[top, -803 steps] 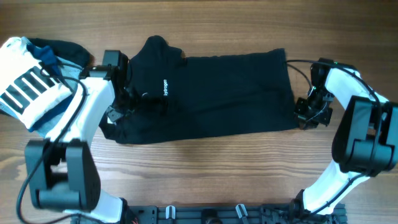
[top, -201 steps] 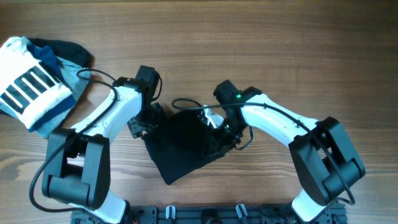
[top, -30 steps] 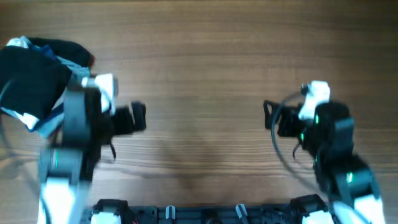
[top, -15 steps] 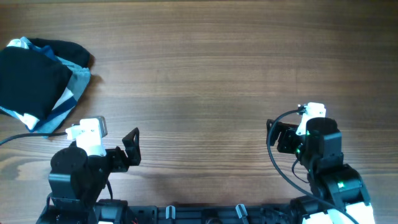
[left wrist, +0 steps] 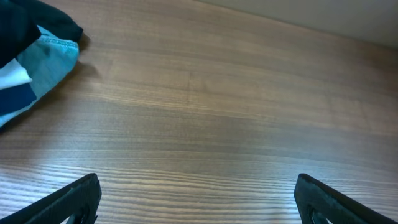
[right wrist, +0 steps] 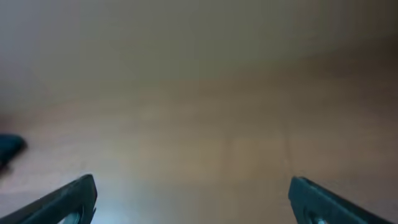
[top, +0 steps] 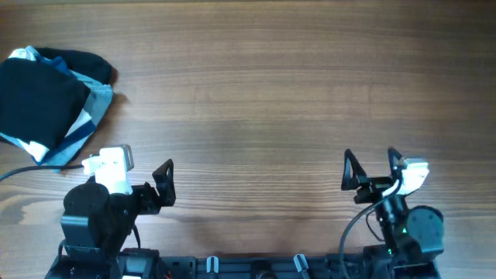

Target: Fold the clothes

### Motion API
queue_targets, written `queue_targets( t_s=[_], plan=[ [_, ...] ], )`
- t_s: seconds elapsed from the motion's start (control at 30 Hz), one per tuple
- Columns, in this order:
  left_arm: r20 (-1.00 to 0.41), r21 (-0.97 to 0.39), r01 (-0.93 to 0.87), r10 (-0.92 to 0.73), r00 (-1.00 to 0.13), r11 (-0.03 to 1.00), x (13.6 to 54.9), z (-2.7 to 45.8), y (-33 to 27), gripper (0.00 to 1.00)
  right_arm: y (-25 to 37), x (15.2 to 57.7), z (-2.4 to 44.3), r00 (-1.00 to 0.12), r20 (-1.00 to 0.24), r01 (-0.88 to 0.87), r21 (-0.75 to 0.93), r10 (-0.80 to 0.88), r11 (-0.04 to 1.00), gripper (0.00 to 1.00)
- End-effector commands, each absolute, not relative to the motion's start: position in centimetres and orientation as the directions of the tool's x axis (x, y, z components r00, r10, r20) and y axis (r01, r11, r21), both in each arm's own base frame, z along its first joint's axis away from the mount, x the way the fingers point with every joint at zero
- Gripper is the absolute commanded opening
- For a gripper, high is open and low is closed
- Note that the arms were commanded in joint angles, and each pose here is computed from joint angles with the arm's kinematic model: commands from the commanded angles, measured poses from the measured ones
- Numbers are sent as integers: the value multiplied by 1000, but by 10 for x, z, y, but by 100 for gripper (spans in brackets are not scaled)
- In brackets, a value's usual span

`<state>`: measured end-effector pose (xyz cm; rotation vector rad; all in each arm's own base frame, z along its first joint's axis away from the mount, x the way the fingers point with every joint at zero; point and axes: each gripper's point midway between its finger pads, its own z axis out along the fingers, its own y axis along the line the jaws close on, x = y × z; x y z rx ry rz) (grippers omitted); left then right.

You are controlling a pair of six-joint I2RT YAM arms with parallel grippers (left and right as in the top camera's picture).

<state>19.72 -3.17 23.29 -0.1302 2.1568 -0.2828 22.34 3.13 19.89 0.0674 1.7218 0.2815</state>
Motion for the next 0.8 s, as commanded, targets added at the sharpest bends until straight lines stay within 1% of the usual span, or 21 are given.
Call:
queue_targets(
  t_s=[0.0, 0.07, 0.13, 0.17, 0.2, 0.23, 0.27, 0.77],
  plan=[
    [-800, -253, 4, -207, -564, 968, 197, 232, -31, 100, 38, 233, 201, -40, -994, -197, 104, 98, 975, 100],
    [-799, -253, 3, -207, -564, 967, 197, 231, -31, 100, 38, 241, 200, 56, -996, -202, 51, 64, 978, 100],
    [-799, -253, 4, -207, -565, 967, 197, 231, -31, 100, 32, 243, 196, 88, -996, -160, -11, 3, 987, 100],
    [-799, -253, 4, -207, -564, 968, 197, 231, -31, 100, 31, 244, 195, 88, -996, -155, -43, -30, 987, 100],
    [-799, -253, 4, -207, -564, 967, 197, 232, -31, 100, 31, 244, 180, 28, -998, -157, -54, -51, 986, 100],
    [-800, -253, 4, -207, -564, 967, 197, 232, -31, 100, 31, 245, 176, 5, -1000, -154, 2, 2, 988, 100],
    [-800, -253, 4, -207, -564, 968, 197, 232, -31, 100, 31, 245, 177, 4, -999, -154, 34, 35, 987, 100],
    [-799, -253, 3, -207, -564, 967, 197, 232, -31, 100, 31, 245, 177, 2, -999, -154, 31, 32, 988, 100]
  ],
)
